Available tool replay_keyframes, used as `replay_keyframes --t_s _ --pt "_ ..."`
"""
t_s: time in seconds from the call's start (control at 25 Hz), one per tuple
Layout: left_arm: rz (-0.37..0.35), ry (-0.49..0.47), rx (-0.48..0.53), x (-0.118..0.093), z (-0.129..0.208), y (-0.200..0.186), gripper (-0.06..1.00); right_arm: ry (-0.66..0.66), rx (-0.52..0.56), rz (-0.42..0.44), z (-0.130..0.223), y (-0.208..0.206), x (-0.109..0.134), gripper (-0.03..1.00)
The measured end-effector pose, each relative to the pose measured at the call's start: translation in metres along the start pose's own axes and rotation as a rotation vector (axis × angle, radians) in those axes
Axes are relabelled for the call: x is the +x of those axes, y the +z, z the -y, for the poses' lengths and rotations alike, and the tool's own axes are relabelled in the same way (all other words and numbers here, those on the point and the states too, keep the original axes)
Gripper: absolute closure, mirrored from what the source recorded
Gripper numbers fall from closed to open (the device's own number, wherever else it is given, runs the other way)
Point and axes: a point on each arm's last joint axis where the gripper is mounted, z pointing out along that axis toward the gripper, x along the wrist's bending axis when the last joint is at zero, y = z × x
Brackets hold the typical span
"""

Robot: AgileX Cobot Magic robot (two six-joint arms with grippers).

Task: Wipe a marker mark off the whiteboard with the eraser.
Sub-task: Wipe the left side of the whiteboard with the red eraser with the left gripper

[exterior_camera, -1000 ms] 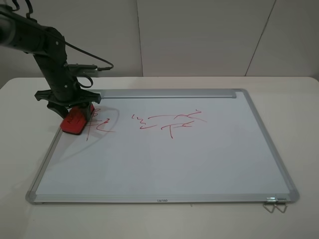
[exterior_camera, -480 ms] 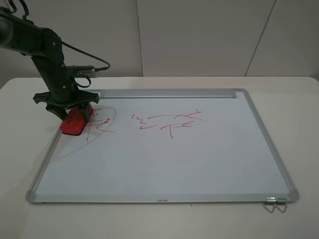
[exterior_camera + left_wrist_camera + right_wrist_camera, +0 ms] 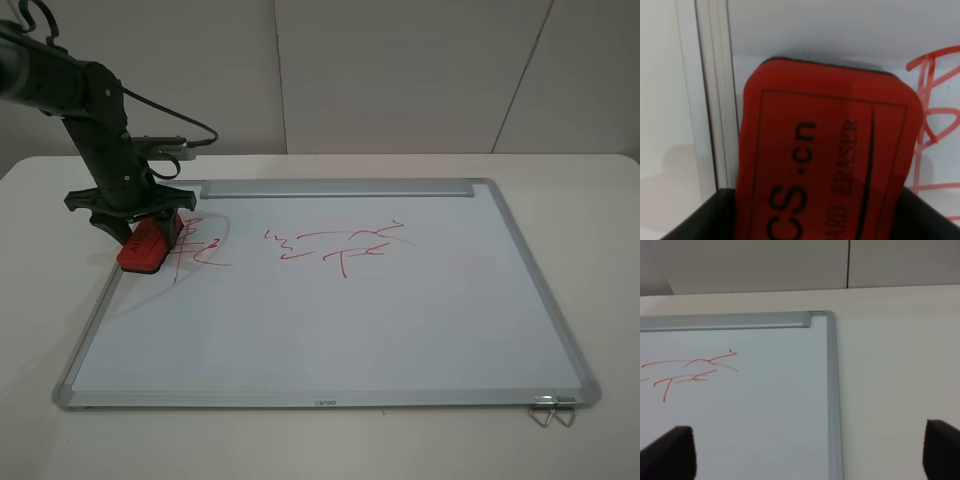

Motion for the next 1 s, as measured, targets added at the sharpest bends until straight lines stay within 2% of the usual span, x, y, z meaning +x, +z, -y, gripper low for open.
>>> replay_keyframes --t_s 0.12,0.48,0.84,1.0 --pt "0.001 0.019 0.0 -0.002 0.0 0.0 0.35 0.0 0.0 0.0 0.0 0.0 0.0 0.14" --pt "0.012 0.143 -0.013 -0.039 0.005 0.003 0.35 0.0 0.0 0.0 0.0 0.0 0.0 0.14" --pt "0.058 0.264 -0.014 -0.099 0.023 0.004 0.35 0.0 0.0 0.0 0.0 0.0 0.0 0.14" --pt "0.057 0.275 0.002 -0.102 0.026 0.009 0.36 -0.003 0.0 0.005 0.0 0.0 0.0 0.14"
